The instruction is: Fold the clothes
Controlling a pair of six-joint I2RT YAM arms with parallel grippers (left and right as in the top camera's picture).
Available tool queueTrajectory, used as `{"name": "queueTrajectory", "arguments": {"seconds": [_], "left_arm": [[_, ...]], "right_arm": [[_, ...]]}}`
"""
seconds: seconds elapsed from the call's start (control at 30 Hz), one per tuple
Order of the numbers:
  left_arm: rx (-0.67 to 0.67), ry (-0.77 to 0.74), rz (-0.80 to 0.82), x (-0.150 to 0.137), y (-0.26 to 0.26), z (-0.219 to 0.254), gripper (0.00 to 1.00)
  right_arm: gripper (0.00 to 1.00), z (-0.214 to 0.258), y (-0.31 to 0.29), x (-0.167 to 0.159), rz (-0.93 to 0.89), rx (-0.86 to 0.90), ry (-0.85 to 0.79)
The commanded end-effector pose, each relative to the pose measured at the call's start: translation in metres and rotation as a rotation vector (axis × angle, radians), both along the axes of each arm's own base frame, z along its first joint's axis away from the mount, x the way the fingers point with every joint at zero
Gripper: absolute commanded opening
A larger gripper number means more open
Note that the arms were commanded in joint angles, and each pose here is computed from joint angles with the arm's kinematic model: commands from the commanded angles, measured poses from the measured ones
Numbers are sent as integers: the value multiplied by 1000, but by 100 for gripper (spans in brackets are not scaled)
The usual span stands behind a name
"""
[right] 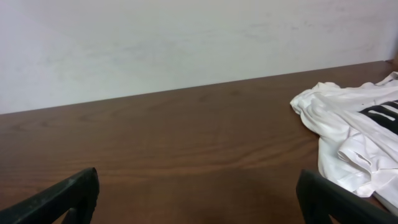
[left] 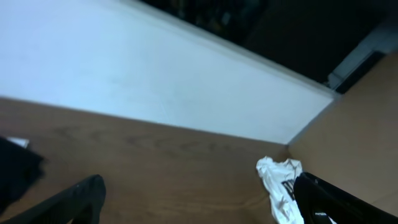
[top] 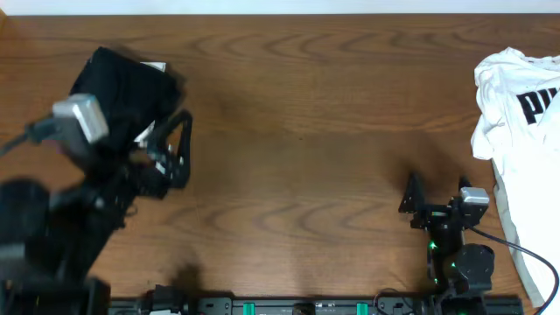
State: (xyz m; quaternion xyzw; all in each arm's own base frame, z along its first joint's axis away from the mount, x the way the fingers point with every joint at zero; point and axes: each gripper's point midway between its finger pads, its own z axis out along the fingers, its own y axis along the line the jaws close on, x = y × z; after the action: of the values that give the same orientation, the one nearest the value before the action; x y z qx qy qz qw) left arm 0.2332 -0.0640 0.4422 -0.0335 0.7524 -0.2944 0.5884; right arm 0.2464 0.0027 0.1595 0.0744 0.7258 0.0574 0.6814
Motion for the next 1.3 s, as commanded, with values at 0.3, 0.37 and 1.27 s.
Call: {"name": "queueTrajectory", "arguments": {"seconds": [0.3,0.37,1.27], "left_arm": [[1,52,5,-46,-2,-69,98],[-2,89,5,-49,-3,-98,98],[27,-207,201,-4,32,-214,98]], "right_arm": [[99,0,2,0,4,-19,-1],[99,0,2,0,4,-18,-1],[99,0,2,0,4,-19,-1]]}}
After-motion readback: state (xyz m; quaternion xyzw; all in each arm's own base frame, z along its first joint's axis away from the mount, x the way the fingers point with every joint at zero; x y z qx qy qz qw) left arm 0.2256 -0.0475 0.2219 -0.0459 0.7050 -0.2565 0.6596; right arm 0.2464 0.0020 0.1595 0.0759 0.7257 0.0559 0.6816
